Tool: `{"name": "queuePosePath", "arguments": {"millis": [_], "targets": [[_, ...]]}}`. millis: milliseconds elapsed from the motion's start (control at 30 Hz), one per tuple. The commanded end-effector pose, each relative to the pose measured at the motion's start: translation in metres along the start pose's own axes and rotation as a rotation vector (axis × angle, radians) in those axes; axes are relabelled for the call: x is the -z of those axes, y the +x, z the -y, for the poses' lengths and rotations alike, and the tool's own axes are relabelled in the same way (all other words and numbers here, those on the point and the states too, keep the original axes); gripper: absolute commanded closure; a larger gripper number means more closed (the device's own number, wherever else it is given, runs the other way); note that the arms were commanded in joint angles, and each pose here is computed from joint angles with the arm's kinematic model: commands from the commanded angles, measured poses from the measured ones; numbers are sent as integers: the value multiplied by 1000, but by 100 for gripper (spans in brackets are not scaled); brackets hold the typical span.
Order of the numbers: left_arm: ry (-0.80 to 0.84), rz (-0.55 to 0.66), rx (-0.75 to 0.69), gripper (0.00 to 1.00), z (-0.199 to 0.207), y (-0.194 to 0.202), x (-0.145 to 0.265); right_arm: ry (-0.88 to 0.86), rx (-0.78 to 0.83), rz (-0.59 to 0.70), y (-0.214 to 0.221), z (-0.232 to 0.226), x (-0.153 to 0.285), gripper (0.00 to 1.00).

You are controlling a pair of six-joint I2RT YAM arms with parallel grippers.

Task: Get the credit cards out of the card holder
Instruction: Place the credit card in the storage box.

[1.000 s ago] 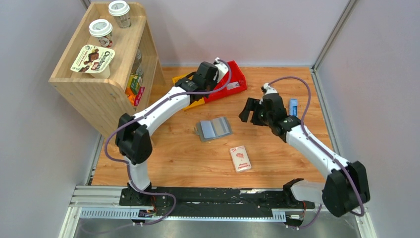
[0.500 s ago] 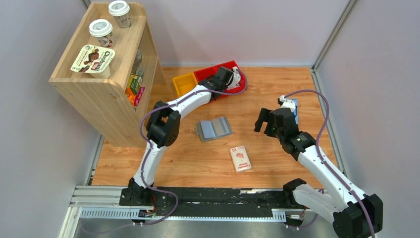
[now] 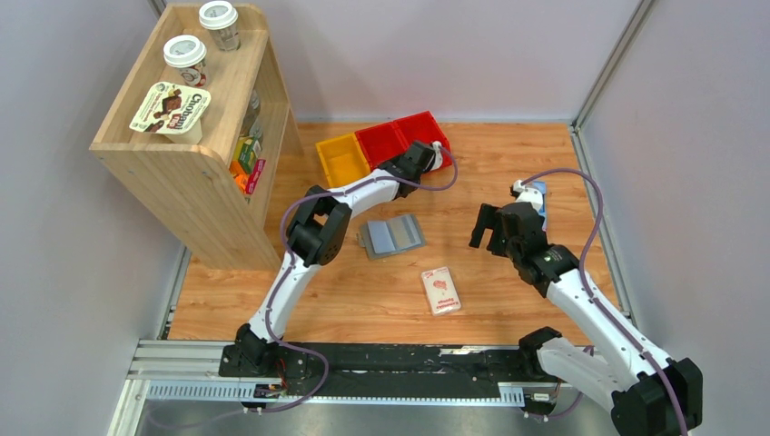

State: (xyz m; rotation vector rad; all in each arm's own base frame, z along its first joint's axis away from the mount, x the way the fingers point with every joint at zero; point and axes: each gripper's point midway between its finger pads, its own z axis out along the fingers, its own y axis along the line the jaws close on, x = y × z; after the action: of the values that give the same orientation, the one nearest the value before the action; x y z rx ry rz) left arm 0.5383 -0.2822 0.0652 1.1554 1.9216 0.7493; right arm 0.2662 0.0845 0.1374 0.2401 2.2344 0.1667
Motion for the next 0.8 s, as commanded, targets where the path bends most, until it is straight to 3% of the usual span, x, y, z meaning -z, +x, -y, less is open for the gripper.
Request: {"name": "queuePosePath", "arguments": {"millis": [0,367,567,767], "targets": [[-26,61,80,79,-27,-23,18,13,2,31,-6,3,0,0],[60,100,226,56,-41,-33,55,13,6,47,-7,4,1,0],[159,193,454,48,-66,-54,102,-27,18,54,-12,-5,0,0],[339,171,699,48,-62,-45,145,-77,37,28,-13,-18,-4,0]]}}
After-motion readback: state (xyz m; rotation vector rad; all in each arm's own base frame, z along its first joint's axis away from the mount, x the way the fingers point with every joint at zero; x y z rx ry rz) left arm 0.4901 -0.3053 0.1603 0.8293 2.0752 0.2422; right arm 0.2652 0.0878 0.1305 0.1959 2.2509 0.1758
